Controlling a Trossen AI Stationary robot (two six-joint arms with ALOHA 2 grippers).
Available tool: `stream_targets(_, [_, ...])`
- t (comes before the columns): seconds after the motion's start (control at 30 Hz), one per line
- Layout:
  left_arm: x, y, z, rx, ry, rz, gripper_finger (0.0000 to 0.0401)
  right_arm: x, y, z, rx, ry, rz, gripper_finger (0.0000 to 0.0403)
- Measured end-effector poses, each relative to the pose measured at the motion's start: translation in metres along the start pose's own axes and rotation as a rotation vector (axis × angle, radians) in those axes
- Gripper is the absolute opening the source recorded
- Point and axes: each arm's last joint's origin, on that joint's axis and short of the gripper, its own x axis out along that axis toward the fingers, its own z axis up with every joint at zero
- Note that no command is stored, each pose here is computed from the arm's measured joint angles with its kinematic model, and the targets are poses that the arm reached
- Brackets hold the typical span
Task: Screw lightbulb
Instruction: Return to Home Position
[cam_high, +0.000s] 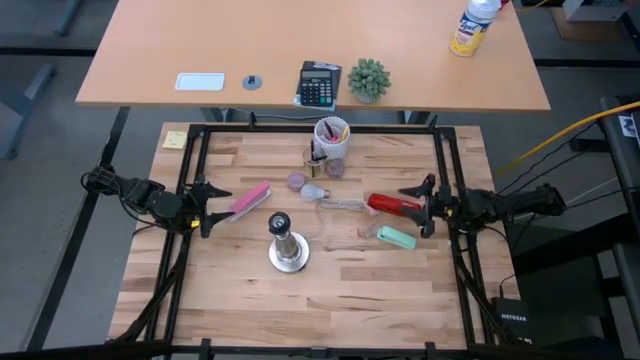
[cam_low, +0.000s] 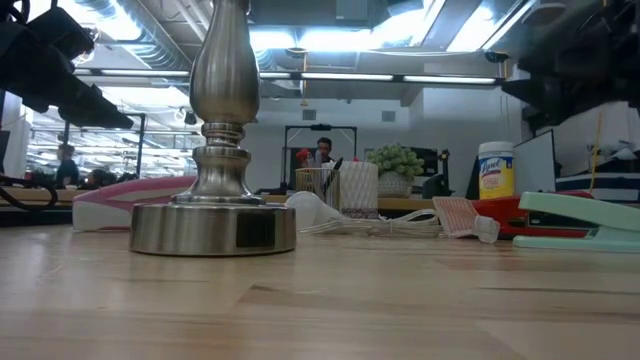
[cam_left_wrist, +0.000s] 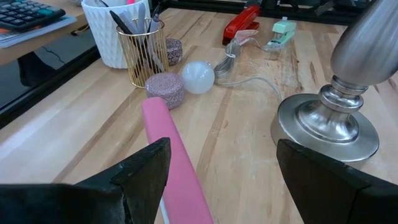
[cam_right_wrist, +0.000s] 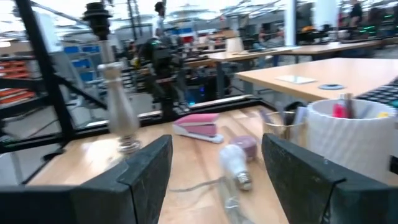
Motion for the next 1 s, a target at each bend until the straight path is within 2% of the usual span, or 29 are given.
stream_targets(0.2, [0.0, 0.0, 0.0, 0.0, 0.0, 0.0, 0.0285, 0.0008, -0.0033, 0.0003, -0.003, -0.004, -0.035, 0.0253])
stream_targets(1.0, [0.0, 0.0, 0.0, 0.0, 0.0, 0.0, 0.0285, 0.0008, -0.0032, 0.0002, -0.004, -0.003, -0.035, 0.0253])
